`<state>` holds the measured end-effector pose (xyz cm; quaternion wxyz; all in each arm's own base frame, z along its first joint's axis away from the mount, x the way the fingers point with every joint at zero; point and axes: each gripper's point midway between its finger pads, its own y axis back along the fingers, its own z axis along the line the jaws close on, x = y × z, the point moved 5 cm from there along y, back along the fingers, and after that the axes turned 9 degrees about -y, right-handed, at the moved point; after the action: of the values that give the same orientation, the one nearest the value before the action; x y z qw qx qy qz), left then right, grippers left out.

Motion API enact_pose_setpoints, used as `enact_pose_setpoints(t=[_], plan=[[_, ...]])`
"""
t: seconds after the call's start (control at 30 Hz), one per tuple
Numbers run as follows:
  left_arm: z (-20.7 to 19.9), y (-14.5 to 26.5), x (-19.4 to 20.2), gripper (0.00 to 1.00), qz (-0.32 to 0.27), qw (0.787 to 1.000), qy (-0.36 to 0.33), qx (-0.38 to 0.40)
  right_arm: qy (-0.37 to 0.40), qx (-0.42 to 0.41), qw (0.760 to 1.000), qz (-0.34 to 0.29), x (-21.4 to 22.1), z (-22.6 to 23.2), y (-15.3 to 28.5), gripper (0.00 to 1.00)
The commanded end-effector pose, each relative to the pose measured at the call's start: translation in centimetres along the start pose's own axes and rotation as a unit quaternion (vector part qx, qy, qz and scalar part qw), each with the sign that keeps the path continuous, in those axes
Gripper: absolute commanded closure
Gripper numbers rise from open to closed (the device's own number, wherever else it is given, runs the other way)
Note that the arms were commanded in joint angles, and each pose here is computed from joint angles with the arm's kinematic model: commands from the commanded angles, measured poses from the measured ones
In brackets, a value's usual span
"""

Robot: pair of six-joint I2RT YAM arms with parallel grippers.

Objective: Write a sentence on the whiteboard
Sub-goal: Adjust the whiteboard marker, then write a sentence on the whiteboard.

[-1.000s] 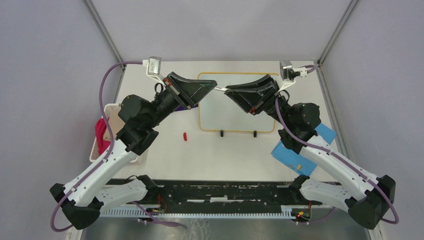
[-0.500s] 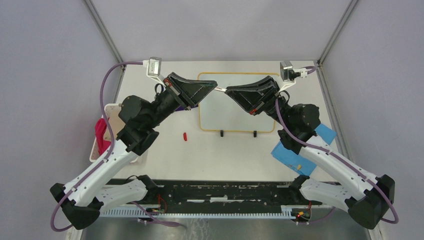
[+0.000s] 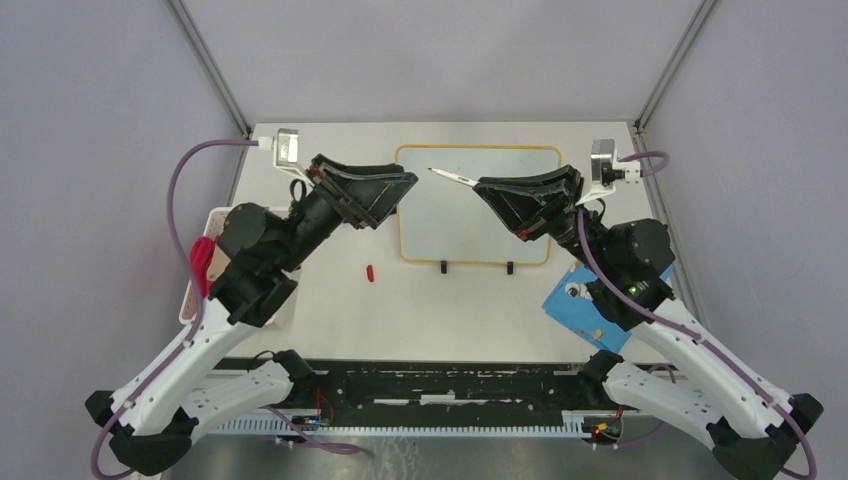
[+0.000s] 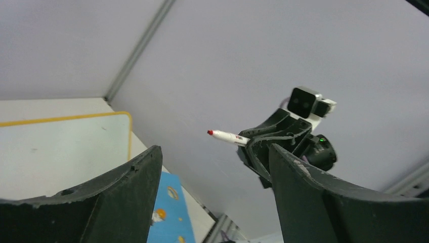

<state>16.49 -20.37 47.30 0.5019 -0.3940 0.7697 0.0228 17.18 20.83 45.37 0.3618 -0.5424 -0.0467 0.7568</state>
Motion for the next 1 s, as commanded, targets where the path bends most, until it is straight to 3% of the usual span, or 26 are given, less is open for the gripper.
enact_pose_setpoints(t=[0.0,0.13,0.3,0.6,0.77,0.97], plan=[[2.9,2.6,-1.2,0.17,-0.006,0.986,-0.137,-0.100,0.139,0.177,0.973,0.047,-0.8,-4.5,2.5,1.00],[6.4,4.5,0.4,0.17,0.038,0.959,-0.216,-0.180,0.198,0.275,0.938,0.077,-1.1,-7.0,4.7,1.00],[9.6,5.7,2.8,0.18,0.095,0.927,-0.281,-0.230,0.238,0.331,0.907,0.107,0.1,-8.5,5.3,1.00],[12.1,4.1,6.0,0.18,0.155,0.908,-0.306,-0.241,0.344,0.387,0.837,0.175,6.5,-7.6,3.6,1.00],[13.5,3.3,7.5,0.15,0.158,0.903,-0.311,-0.250,0.333,0.380,0.844,0.182,9.2,-8.5,4.1,1.00],[15.2,2.6,8.6,0.11,0.096,0.912,-0.287,-0.278,0.289,0.333,0.884,0.158,10.9,-8.6,4.2,1.00]])
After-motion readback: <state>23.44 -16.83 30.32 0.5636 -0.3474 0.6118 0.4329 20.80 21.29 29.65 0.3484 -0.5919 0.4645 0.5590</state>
